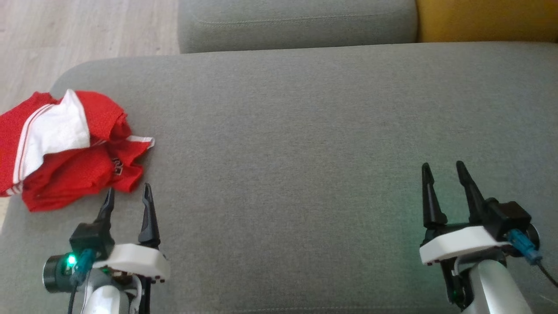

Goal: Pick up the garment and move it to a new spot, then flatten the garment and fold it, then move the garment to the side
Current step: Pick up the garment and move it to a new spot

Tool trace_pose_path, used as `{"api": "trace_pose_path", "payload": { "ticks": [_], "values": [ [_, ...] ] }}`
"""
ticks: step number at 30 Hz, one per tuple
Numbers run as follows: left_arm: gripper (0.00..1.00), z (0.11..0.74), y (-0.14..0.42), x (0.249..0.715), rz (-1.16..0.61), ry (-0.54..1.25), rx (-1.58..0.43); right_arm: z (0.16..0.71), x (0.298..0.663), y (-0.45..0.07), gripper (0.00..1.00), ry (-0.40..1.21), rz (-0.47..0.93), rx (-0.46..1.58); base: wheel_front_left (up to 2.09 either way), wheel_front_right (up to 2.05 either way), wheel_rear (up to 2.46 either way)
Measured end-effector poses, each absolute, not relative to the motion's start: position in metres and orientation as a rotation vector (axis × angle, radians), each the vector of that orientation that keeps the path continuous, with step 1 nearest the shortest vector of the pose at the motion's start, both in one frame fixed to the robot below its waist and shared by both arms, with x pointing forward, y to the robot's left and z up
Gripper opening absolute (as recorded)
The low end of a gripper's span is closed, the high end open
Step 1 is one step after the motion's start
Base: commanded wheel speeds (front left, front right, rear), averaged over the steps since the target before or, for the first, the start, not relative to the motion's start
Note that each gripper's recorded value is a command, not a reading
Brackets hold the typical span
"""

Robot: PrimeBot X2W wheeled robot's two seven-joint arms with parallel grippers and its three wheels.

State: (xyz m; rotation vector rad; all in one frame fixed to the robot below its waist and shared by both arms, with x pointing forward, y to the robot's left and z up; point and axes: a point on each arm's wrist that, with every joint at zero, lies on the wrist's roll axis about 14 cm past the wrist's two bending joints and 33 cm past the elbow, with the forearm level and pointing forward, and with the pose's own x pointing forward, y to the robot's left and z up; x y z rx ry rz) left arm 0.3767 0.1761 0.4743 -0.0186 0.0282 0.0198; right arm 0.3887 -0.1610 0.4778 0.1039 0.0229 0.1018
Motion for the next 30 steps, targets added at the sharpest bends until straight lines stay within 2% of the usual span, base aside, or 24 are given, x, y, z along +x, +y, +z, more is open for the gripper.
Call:
{"api": "trace_pose_path", "payload": {
  "ticks": [14, 30],
  "values": [
    [1.00, 0.481, 0.230, 0.347, 0.191, 0.011, -0.031, 0.480, 0.416, -0.079, 1.00, 0.024, 0.332, 0.112, 0.00, 0.00, 0.00],
    [1.00, 0.478, 0.331, 0.254, 0.591, 0.029, -0.031, 0.468, 0.422, 0.040, 1.00, 0.068, 0.650, 0.114, 0.00, 0.00, 0.00]
  ]
}}
